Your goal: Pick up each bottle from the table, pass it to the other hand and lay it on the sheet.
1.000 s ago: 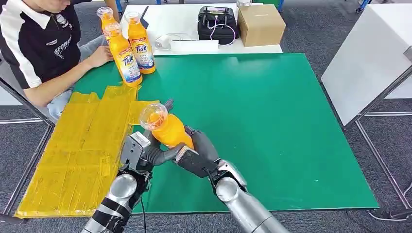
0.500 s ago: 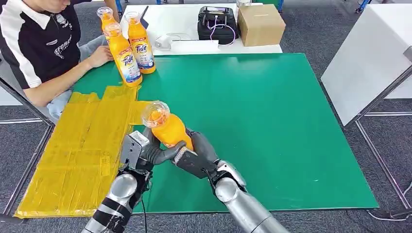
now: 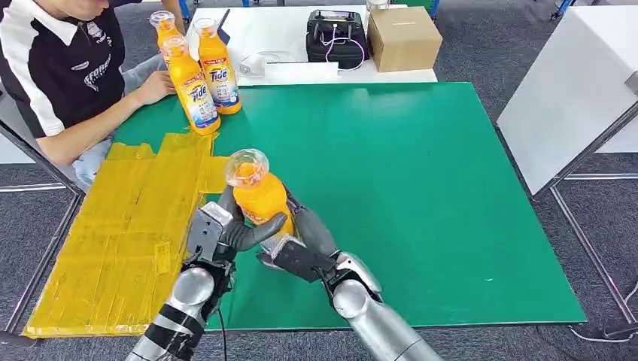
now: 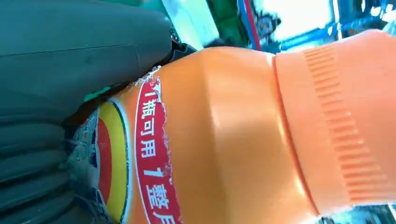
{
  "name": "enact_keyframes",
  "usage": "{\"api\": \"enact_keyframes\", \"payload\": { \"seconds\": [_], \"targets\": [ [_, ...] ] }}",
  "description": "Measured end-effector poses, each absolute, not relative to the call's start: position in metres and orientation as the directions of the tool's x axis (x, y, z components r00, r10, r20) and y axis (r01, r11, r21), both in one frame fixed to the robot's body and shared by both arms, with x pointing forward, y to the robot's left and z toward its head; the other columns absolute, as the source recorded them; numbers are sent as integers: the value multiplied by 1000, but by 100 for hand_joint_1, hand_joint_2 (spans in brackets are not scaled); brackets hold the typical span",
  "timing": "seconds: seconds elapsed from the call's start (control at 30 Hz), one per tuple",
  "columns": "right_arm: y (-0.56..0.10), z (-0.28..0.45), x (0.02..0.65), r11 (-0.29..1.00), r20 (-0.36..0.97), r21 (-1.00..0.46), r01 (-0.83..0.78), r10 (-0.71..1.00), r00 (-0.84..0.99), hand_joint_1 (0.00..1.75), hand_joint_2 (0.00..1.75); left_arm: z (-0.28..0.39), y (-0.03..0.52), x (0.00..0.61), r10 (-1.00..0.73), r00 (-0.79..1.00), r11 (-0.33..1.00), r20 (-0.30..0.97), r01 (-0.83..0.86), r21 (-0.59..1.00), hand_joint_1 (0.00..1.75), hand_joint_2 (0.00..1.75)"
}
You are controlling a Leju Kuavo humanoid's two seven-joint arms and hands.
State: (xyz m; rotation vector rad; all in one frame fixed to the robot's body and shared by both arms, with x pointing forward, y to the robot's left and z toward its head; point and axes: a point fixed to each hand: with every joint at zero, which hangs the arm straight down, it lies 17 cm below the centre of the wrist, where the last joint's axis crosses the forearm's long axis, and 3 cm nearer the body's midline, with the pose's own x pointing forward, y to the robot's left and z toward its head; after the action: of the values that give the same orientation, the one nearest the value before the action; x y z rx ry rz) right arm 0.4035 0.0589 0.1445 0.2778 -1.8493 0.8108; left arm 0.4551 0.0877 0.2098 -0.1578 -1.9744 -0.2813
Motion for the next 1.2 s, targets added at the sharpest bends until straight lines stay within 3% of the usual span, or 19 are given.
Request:
{"api": "enact_keyframes", "payload": {
  "seconds": [0.23,0.3,0.47,0.57,0.6,0.97,1.0,1.2],
  "targets": [
    [49,150,399,758,878,-409,-508,176,-445,0,175,220,111,462,-117,-455,976,883,112,187,175,175],
    [44,154,397,771,887,-382,-510,150,-438,0,175,230,135,466,-328,-501,940,801,-86,331,175,175],
    [38,174,390,789,881,-353,-503,100,-462,0,175,255,167,471,-727,-463,685,507,-438,582,175,175],
    [34,188,386,798,867,-348,-491,76,-492,0,175,256,170,480,-895,-369,429,249,-563,707,175,175],
    [32,194,385,801,861,-349,-486,69,-504,0,175,253,171,482,-923,-343,354,174,-582,732,175,175],
    [27,205,382,808,846,-351,-473,58,-529,0,175,246,185,495,-937,-303,326,174,-578,748,175,175],
    [22,214,382,816,835,-349,-460,48,-548,0,175,232,188,511,-975,-221,157,32,-576,803,175,175],
    [5,230,385,844,819,-335,-418,42,-572,0,175,194,205,540,-987,-150,21,-58,-481,877,175,175]
  ]
}}
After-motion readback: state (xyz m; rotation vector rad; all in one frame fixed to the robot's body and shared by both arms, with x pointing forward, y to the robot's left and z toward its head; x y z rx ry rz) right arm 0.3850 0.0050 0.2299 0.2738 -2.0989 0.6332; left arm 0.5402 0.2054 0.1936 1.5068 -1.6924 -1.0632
